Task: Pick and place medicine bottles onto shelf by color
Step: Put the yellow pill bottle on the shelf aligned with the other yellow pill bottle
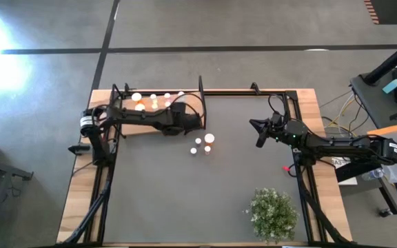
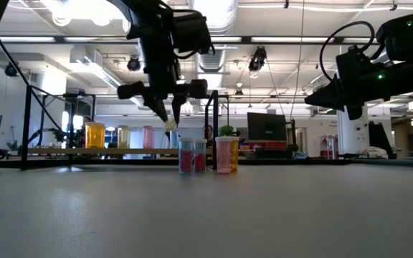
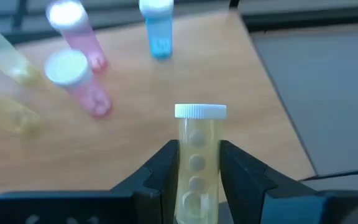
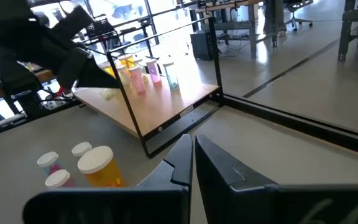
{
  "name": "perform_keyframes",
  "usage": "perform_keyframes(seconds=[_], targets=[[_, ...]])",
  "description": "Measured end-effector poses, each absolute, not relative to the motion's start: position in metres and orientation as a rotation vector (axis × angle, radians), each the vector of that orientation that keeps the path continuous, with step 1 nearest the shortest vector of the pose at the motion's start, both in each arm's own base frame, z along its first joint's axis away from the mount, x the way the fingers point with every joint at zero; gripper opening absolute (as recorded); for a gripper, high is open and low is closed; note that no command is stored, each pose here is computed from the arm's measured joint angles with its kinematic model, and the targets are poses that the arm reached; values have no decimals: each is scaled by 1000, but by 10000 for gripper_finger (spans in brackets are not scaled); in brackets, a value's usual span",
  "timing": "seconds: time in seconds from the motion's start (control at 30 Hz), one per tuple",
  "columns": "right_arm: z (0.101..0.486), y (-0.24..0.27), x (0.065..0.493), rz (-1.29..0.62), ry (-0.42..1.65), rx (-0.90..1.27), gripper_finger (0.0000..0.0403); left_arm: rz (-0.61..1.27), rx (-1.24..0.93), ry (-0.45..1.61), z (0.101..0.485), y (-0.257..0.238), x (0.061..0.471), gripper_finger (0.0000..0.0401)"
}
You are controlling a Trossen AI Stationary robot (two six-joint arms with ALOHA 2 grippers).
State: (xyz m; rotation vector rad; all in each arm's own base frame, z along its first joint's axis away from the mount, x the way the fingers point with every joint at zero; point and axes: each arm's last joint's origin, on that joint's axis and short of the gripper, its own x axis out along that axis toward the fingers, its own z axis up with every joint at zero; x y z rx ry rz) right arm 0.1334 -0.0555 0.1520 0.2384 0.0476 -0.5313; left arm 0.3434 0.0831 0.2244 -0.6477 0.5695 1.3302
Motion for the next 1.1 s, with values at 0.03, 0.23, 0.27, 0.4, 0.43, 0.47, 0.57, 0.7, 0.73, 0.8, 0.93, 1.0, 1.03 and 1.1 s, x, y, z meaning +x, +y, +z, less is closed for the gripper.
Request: perform_keyframes(seconds=[0.03, 0.23, 0.27, 0.4, 0.43, 0.47, 0.57, 0.7, 0.73, 0.8, 0.93, 1.0, 1.03, 1.1], targets=[[152, -55, 133, -531, 47, 238, 9, 1337, -623, 553, 225, 80, 344, 88], [152, -55, 133, -531, 47, 238, 9, 1415, -561, 371, 218, 61, 344, 88], [152, -55, 133, -531, 47, 238, 9, 1424, -549, 335, 214, 58, 343, 88], [152, -55, 133, -531, 48, 238, 9, 1449, -493, 207, 198, 49, 340, 88], [152, -55, 133, -531, 47, 238, 9, 1453, -484, 170, 195, 48, 339, 88], [152, -55, 133, -531, 47, 238, 9, 1459, -470, 146, 191, 47, 338, 88], [152, -55, 133, -531, 48, 238, 9, 1467, -453, 92, 180, 46, 333, 88], [152, -55, 133, -531, 48, 238, 9, 1464, -427, 62, 169, 46, 329, 88], [152, -55, 133, -531, 47, 238, 9, 1463, -418, 64, 167, 46, 328, 88], [152, -55, 133, -531, 47, 238, 9, 1460, -420, 55, 164, 46, 327, 88], [152, -55, 133, -531, 47, 238, 9, 1455, -431, 28, 156, 46, 323, 88], [152, -55, 133, -531, 48, 238, 9, 1454, -414, 19, 152, 45, 321, 88], [152, -55, 133, -532, 48, 238, 9, 1455, -396, 15, 151, 44, 320, 88], [152, -55, 133, -531, 48, 238, 9, 1454, -356, 12, 150, 42, 319, 88]])
